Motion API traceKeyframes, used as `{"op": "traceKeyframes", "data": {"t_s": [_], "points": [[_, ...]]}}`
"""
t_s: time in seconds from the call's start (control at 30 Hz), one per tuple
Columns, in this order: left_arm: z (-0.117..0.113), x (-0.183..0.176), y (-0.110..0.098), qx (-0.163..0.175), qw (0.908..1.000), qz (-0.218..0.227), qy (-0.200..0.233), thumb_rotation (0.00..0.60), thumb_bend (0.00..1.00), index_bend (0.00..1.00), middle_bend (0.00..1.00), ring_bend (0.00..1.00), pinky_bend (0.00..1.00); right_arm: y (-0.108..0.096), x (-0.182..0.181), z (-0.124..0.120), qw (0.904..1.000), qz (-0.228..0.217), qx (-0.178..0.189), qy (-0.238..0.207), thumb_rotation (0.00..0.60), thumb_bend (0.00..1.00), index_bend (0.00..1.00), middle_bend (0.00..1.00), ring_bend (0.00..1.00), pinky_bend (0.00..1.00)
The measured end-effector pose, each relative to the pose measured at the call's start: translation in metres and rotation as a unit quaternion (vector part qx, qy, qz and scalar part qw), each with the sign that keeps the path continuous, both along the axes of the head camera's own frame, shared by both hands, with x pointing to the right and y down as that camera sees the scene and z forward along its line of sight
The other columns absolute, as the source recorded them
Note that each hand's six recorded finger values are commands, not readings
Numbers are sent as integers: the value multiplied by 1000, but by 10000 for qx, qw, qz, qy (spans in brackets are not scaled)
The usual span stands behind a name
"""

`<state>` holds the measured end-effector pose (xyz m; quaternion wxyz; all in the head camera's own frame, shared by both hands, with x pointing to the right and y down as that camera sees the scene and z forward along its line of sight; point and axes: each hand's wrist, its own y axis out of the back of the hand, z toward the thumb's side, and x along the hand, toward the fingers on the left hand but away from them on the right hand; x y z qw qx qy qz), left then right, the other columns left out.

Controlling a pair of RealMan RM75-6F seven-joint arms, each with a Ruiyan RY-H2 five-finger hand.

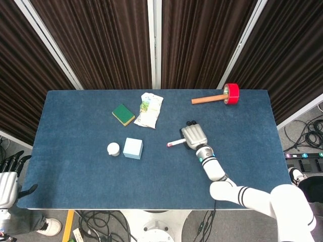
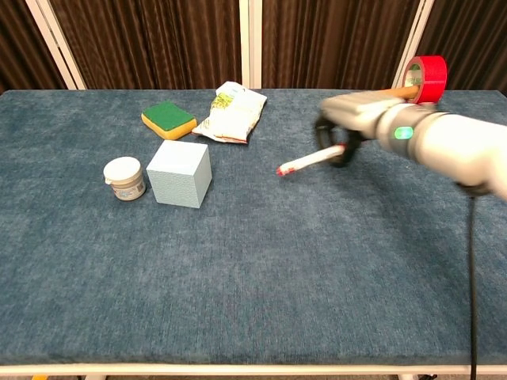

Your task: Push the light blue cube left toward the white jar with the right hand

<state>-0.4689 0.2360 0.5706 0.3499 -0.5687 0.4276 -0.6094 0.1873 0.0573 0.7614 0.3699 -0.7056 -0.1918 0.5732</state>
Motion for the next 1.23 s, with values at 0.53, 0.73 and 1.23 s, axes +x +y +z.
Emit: {"op": "traceKeyframes", "data": {"t_s": [0.53, 0.73, 1.23], "points": [[3, 7, -5, 15, 9999, 98, 50, 600, 91, 257, 221, 158, 158, 20, 85, -7, 9986, 186, -326, 379, 600, 160, 154, 235, 25, 73], [3, 7, -8, 41, 9999, 96, 73, 600, 92, 258, 222, 158, 157, 13, 115, -47, 9986, 407, 203, 258, 600, 156, 148, 247, 29, 73], [7, 8, -14, 33, 9999, 93, 48, 600, 91, 258, 222, 158, 158, 96, 255, -195, 9722, 1426, 1854, -43, 600, 158, 147, 249, 30, 73]]}}
